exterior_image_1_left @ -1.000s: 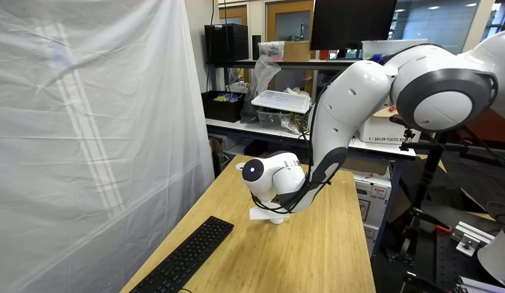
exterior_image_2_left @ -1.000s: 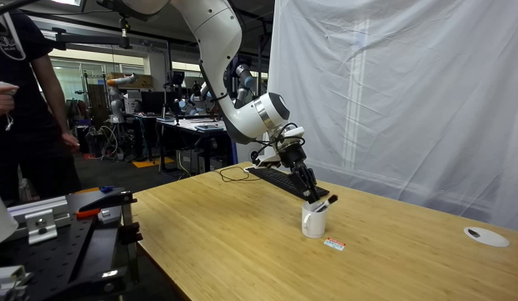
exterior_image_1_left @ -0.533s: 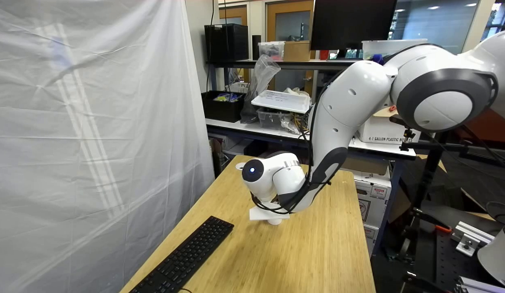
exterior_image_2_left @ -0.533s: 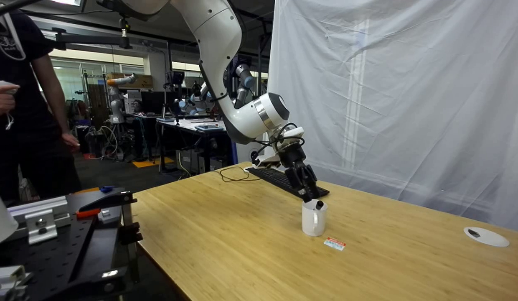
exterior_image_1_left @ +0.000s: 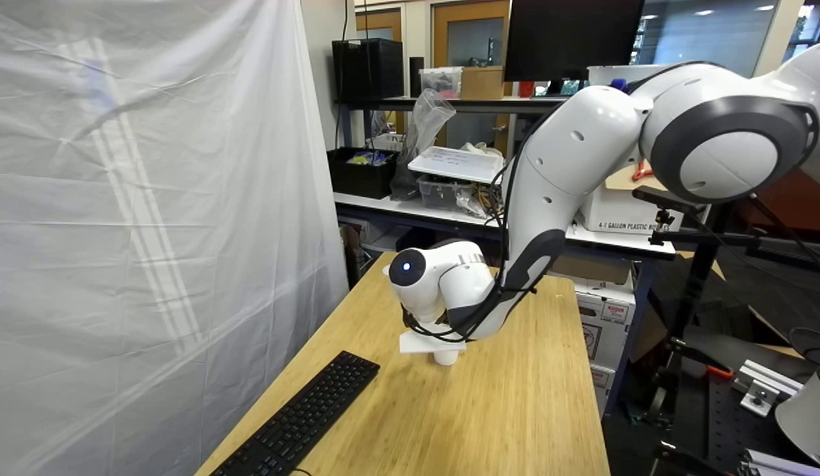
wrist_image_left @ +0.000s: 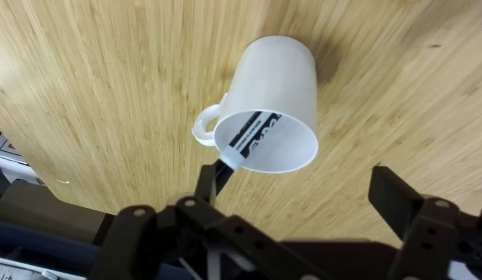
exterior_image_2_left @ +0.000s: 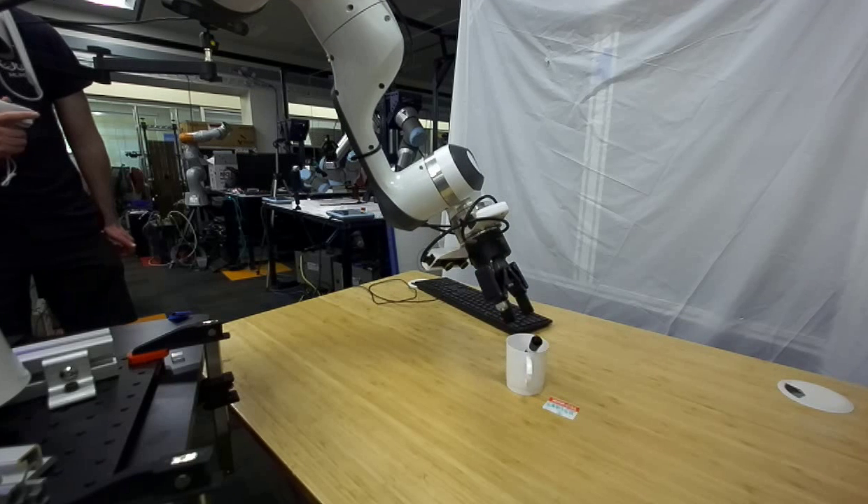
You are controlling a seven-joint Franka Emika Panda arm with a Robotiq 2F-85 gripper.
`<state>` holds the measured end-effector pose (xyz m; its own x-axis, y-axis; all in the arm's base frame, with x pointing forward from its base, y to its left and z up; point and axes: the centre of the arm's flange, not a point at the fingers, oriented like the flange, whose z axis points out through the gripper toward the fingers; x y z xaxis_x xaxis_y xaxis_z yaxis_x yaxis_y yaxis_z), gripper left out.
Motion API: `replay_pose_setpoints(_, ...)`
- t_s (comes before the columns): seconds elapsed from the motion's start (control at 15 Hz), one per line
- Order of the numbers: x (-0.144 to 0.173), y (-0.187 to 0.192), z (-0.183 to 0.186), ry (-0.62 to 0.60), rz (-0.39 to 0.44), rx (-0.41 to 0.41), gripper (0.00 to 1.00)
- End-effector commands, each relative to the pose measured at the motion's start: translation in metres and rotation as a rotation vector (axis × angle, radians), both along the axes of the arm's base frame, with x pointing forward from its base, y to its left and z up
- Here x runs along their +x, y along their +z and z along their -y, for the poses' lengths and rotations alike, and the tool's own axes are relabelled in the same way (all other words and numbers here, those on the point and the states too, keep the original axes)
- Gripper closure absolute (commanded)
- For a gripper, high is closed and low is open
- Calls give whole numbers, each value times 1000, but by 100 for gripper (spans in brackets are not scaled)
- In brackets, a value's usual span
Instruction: Place the black marker inside the white mug
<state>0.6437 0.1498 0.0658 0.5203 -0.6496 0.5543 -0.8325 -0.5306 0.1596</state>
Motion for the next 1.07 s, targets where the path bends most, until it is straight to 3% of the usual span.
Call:
replay_pose_setpoints(0.0, -12, 38, 1, 45, -44, 81, 0)
replay_pose_setpoints(0.53, -32, 93, -8, 335, -105, 237, 0)
replay_pose_setpoints(1.0, -58, 127, -6, 547, -247, 296, 0)
